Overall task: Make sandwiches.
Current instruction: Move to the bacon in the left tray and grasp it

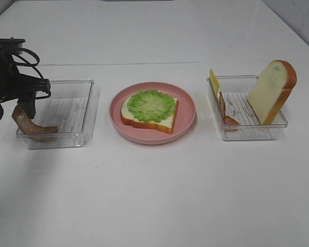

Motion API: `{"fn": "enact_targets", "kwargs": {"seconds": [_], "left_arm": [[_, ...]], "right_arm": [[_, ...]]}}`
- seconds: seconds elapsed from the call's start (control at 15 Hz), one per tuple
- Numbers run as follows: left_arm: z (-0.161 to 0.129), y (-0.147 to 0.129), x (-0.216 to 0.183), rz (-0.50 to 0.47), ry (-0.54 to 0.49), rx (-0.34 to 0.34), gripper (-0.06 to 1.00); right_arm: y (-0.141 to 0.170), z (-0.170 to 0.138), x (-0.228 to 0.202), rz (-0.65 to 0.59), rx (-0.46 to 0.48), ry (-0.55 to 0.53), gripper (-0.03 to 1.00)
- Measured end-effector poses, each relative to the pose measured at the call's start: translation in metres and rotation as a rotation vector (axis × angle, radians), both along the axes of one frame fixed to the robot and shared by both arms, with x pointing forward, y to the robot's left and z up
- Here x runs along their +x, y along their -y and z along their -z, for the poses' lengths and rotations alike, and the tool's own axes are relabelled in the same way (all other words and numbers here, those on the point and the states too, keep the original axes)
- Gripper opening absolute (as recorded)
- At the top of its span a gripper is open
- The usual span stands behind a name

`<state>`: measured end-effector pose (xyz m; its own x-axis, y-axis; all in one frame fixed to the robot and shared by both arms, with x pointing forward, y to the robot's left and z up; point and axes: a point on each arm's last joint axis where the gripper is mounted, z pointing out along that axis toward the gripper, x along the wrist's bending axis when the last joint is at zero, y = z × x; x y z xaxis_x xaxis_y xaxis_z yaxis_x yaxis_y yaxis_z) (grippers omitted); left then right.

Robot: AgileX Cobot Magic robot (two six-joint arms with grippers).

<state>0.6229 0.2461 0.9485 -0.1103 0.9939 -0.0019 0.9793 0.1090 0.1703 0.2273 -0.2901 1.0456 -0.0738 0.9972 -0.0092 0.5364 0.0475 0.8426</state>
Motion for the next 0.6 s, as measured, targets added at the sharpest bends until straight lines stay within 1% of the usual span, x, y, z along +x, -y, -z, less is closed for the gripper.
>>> {"fn": "enact_targets", "kwargs": {"seconds": [0.13, 0.2, 0.27, 0.6], "left_arm": [[0.0, 0.0001, 0.0, 0.0, 0.0, -0.001, 0.58], [0.0, 0.0001, 0.0, 0.0, 0.0, -0.001, 0.54], [0.0, 0.0001, 0.0, 0.0, 0.0, -0.001, 0.44], [0.0, -0.0005, 0.0002, 0.003, 0.002, 0.006, 0.36]], "right_arm": [[0.0, 0.0, 0.0, 0.0, 0.0, 0.0, 0.76], [0.0, 0.0, 0.0, 0.0, 0.0, 0.0, 0.76], [0.0, 0.0, 0.0, 0.0, 0.0, 0.0, 0.76], [0.0, 0.0, 0.0, 0.0, 0.0, 0.0, 0.76]]}}
